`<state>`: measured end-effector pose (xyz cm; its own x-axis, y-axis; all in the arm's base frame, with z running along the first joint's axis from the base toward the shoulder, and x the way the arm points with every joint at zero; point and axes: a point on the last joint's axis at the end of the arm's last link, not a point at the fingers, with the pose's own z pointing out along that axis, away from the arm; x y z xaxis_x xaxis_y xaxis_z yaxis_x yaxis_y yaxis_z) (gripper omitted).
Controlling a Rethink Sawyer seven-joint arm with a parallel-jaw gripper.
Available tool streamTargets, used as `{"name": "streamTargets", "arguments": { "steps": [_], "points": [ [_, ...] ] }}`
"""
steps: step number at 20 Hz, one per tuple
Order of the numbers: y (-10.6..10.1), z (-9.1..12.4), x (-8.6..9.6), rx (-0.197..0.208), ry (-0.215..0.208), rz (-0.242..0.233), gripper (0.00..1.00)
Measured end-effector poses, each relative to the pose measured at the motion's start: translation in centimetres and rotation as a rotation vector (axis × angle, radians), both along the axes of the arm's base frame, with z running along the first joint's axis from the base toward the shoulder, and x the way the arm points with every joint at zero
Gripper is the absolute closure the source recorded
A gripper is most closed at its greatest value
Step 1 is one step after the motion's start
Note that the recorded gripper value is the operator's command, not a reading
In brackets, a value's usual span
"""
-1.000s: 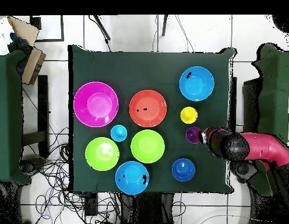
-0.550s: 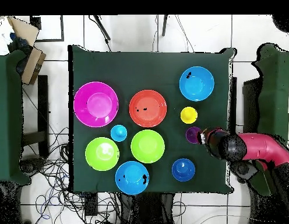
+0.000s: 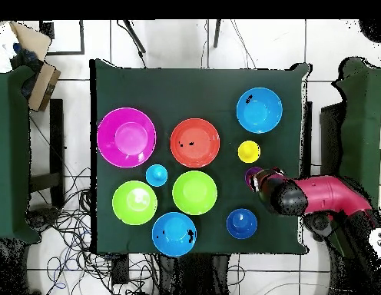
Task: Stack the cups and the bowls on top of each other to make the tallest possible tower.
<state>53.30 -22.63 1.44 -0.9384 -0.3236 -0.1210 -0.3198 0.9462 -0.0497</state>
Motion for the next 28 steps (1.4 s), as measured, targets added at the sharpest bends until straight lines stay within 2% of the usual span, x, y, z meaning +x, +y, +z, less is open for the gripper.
{"name": "streamTargets", "arguments": {
  "steps": [5,28],
  "points": [
    [0.80,-0.29,-0.39,-0.003,-0.004,0.017,0.00],
    [-0.05,-0.31,-0.81,-0.003,-0.002,-0.001,0.00]
  ]
}}
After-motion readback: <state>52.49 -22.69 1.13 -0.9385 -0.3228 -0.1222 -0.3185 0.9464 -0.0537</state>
